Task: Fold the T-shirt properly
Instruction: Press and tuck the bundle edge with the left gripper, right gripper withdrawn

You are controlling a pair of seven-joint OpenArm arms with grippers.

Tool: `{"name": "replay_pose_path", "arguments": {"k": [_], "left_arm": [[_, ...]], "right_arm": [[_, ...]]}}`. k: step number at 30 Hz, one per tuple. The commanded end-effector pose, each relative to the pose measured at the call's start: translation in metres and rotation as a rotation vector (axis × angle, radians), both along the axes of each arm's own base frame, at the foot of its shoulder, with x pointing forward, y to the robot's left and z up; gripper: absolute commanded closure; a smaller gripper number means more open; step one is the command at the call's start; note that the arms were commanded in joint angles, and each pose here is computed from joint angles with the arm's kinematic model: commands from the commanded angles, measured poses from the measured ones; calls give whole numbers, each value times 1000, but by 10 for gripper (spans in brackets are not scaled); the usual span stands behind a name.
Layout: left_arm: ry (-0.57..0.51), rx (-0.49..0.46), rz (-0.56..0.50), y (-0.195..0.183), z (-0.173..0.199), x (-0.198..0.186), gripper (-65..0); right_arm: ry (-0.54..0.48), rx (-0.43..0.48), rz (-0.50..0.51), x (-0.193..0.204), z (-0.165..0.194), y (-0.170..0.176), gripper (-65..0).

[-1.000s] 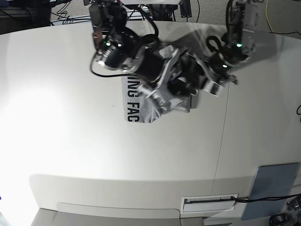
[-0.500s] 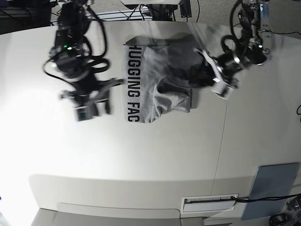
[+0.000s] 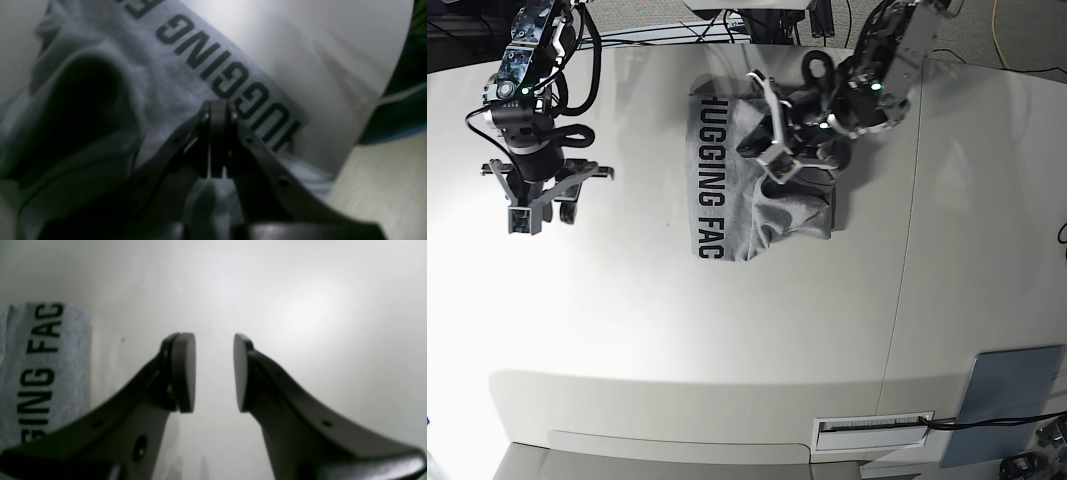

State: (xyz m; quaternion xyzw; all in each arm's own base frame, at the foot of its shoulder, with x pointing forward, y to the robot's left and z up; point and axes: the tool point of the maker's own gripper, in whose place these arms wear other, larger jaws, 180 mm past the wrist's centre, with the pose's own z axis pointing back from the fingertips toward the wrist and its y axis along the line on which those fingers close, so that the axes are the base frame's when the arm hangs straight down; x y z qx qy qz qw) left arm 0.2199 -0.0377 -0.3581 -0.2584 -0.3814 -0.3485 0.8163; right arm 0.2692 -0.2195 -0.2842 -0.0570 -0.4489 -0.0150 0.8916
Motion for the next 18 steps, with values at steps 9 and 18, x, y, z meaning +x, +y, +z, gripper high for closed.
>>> {"name": "replay_pose_path", "arguments": {"k": [9,18], "left_arm": [[-214,179,403,87,14,118,0],[-55,-61,404,123,39,120,0]], "right_arm": [[-7,-9,3,-4,2,-1,-191],[-47,90,133,2,6,34,-178]]}}
